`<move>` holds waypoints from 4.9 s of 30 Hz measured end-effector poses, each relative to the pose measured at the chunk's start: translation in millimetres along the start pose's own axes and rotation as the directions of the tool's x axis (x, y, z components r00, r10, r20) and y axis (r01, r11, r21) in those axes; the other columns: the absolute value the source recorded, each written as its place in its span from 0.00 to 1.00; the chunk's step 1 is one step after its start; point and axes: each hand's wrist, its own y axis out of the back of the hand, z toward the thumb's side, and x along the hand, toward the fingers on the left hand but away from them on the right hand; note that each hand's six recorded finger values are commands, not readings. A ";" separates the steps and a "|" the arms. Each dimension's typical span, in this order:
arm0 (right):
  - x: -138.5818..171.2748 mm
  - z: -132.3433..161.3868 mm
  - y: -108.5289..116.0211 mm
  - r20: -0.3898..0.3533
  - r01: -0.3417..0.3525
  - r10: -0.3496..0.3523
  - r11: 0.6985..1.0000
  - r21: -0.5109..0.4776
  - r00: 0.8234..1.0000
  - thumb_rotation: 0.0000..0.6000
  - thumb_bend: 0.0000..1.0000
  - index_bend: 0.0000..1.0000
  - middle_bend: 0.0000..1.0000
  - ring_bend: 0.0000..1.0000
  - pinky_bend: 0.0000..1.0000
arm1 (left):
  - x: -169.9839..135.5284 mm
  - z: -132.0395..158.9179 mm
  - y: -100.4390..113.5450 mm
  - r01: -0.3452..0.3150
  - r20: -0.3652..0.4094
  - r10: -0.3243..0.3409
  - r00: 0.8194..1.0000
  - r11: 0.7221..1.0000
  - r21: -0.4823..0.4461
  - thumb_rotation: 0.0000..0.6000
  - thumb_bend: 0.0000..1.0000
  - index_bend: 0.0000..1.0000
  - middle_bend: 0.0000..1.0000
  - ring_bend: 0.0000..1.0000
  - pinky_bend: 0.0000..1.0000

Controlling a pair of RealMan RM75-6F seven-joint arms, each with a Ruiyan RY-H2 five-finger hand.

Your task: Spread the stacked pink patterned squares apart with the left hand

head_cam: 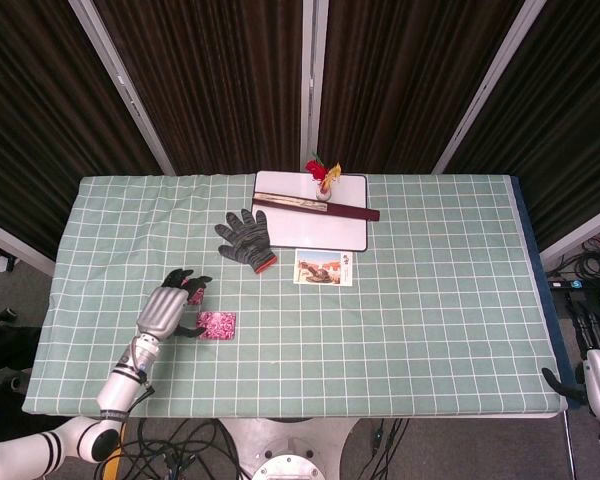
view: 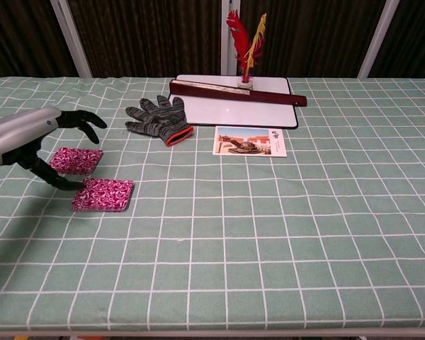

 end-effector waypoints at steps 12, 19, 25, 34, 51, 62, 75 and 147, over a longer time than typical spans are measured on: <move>0.5 -6.2 0.7 0.012 0.002 -0.002 1.000 -0.006 1.000 1.00 0.13 0.00 0.00 0.00 0.00 | -2.4 15.1 -29.4 0.059 0.022 -0.060 0.998 0.997 0.053 1.00 0.12 0.17 0.27 0.07 0.08; 0.2 -6.9 2.7 0.010 0.010 -0.009 1.000 -0.009 1.000 1.00 0.13 0.00 0.00 0.00 0.00 | 0.4 13.4 -33.6 0.054 0.013 -0.054 0.998 0.997 0.060 1.00 0.12 0.17 0.31 0.07 0.08; 0.6 -8.6 3.3 0.015 0.010 -0.010 1.000 -0.008 1.000 1.00 0.13 0.00 0.00 0.00 0.00 | 2.6 9.8 -34.9 0.057 0.000 -0.057 0.998 0.997 0.057 1.00 0.13 0.18 0.33 0.07 0.08; 0.1 -9.6 2.3 0.016 0.007 -0.007 1.000 -0.008 1.000 1.00 0.13 0.00 0.00 0.00 0.00 | 4.0 7.6 -35.8 0.061 -0.009 -0.060 0.998 0.997 0.054 1.00 0.14 0.19 0.35 0.07 0.08; -0.6 -10.9 3.6 0.019 0.011 -0.011 1.000 -0.009 1.000 1.00 0.13 0.00 0.00 0.00 0.00 | 7.2 3.1 -37.5 0.091 -0.021 -0.090 0.996 0.995 0.052 1.00 0.17 0.22 0.40 0.08 0.08; -0.8 -11.6 2.8 0.021 0.010 -0.009 1.000 -0.010 1.000 1.00 0.13 0.00 0.00 0.00 0.00 | 7.2 4.4 -35.4 0.086 -0.018 -0.085 0.996 0.996 0.040 1.00 0.19 0.23 0.44 0.09 0.08; -1.6 -11.7 2.2 0.024 0.011 -0.011 1.000 -0.007 1.000 1.00 0.13 0.00 0.00 0.00 0.00 | 7.6 0.5 -33.4 0.091 -0.027 -0.091 0.995 0.996 -0.007 1.00 0.20 0.24 0.44 0.09 0.08; -2.5 1.4 1.5 0.005 0.012 -0.012 1.000 -0.014 1.000 1.00 0.13 0.00 0.00 0.00 0.00 | -84.0 -78.5 39.6 -0.109 -0.110 0.104 0.988 0.993 -0.045 1.00 0.06 0.14 0.12 0.02 0.07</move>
